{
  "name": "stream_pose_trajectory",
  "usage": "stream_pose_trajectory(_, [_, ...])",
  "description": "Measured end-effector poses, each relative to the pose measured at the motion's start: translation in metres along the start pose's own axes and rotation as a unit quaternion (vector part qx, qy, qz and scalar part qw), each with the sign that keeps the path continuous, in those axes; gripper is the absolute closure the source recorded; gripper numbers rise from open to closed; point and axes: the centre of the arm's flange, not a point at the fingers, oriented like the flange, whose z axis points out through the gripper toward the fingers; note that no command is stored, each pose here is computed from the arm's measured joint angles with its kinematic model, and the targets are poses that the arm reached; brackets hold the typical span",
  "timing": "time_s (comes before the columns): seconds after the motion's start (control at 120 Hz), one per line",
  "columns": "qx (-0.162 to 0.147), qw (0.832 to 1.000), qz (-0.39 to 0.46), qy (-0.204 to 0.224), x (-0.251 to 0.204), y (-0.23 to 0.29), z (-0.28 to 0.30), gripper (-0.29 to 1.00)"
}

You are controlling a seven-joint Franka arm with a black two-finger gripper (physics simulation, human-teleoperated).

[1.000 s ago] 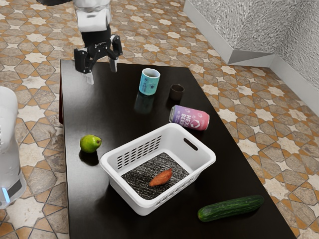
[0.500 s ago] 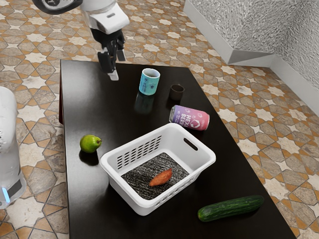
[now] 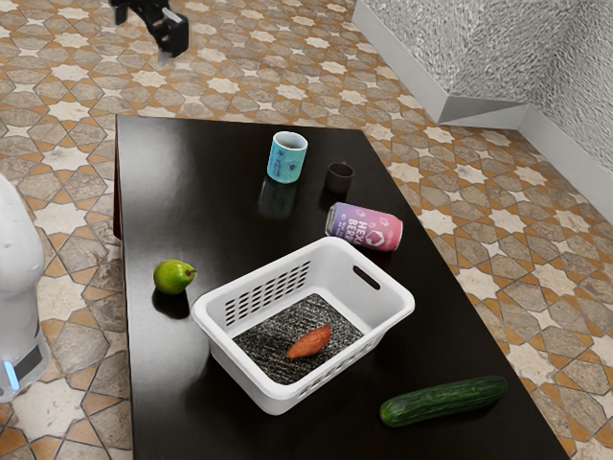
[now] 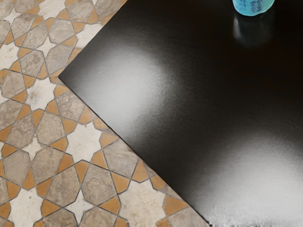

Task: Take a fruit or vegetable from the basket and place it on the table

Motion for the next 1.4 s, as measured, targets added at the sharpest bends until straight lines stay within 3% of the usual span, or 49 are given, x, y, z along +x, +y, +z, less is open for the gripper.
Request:
stream_pose_trajectory(0.125, [0.015, 0.996, -0.083, -0.025, -0.009, -0.002, 0.002, 0.0])
stream_pose_trajectory(0.192, [0.001, 0.998, -0.056, -0.021, -0.013, 0.025, 0.0, 0.0])
stream_pose_trajectory(0.267, [-0.058, 0.997, 0.056, 0.005, -0.041, 0.082, -0.017, 0.0])
stream_pose_trajectory(0.35, [-0.125, 0.977, 0.167, 0.049, -0.114, 0.145, -0.04, 0.0])
stream_pose_trajectory(0.483, [-0.193, 0.945, 0.26, 0.047, -0.182, 0.231, -0.029, 0.0])
stream_pose_trajectory(0.642, [-0.253, 0.932, 0.26, -0.005, -0.174, 0.295, -0.013, 0.0])
stream_pose_trajectory(0.783, [-0.266, 0.939, 0.21, -0.049, -0.125, 0.333, 0.02, 0.0])
stream_pose_trajectory(1.0, [-0.28, 0.944, 0.167, -0.054, -0.084, 0.337, 0.037, 0.0])
stream_pose_trajectory(1.075, [-0.28, 0.946, 0.156, -0.041, -0.065, 0.328, 0.039, 0.0])
stream_pose_trajectory(1.208, [-0.289, 0.94, 0.181, -0.008, -0.077, 0.314, 0.022, 0.0])
stream_pose_trajectory(1.4, [-0.27, 0.954, 0.133, -0.002, 0.0, 0.283, 0.056, 0.0])
